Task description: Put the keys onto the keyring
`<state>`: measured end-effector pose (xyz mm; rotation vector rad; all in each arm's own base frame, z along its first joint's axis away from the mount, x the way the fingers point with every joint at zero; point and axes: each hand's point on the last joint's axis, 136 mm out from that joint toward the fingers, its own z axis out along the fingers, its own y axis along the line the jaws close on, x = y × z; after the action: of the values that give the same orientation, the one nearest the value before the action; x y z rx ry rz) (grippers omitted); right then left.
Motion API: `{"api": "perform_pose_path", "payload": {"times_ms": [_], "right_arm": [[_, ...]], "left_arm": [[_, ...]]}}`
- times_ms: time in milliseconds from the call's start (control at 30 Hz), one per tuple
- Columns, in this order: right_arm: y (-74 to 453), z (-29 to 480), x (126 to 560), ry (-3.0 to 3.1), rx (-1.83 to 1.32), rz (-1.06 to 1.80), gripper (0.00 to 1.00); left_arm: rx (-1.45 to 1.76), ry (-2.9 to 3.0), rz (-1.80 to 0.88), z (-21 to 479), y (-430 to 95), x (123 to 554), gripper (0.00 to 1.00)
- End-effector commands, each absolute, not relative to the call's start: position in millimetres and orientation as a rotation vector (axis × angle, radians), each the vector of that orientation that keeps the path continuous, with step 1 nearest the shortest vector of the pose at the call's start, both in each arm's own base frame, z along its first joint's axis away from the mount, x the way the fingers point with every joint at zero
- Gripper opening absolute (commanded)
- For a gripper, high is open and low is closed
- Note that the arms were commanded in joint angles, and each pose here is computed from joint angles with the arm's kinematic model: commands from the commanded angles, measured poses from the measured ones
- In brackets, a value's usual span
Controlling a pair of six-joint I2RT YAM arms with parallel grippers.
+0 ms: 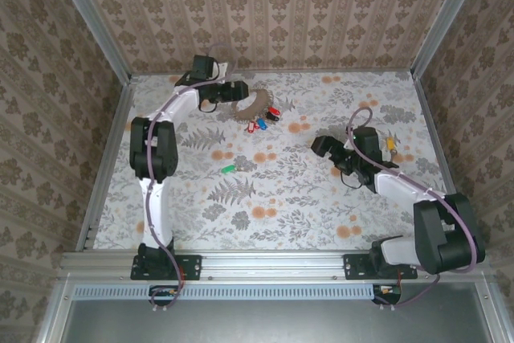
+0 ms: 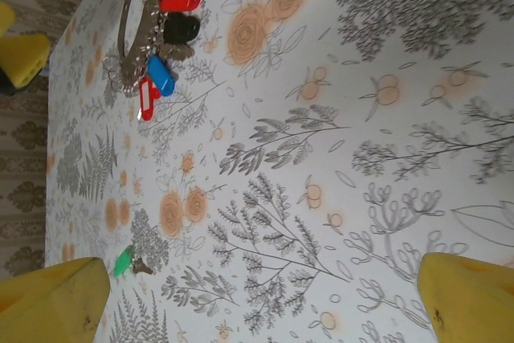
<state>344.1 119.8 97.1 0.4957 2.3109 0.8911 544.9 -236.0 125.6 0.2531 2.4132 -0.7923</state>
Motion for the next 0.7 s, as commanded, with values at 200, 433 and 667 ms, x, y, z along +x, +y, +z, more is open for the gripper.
{"api": "perform_pose_path", "payload": {"times_ms": [200, 433, 667], "right_arm": [[152, 101, 356, 2.337, 0.456, 0.963, 1.00], [166, 97, 357, 2.354, 0.443, 0.981, 1.00], [172, 103, 357, 2.349, 0.421, 0.992, 1.00]], "left_arm": [[0.219, 2.460, -0.900, 121, -256, 558, 0.85], [0.270, 2.462, -0.952, 117, -268, 555, 0.84], [0.306, 2.491, -0.978, 102, -287, 551, 0.83]]}}
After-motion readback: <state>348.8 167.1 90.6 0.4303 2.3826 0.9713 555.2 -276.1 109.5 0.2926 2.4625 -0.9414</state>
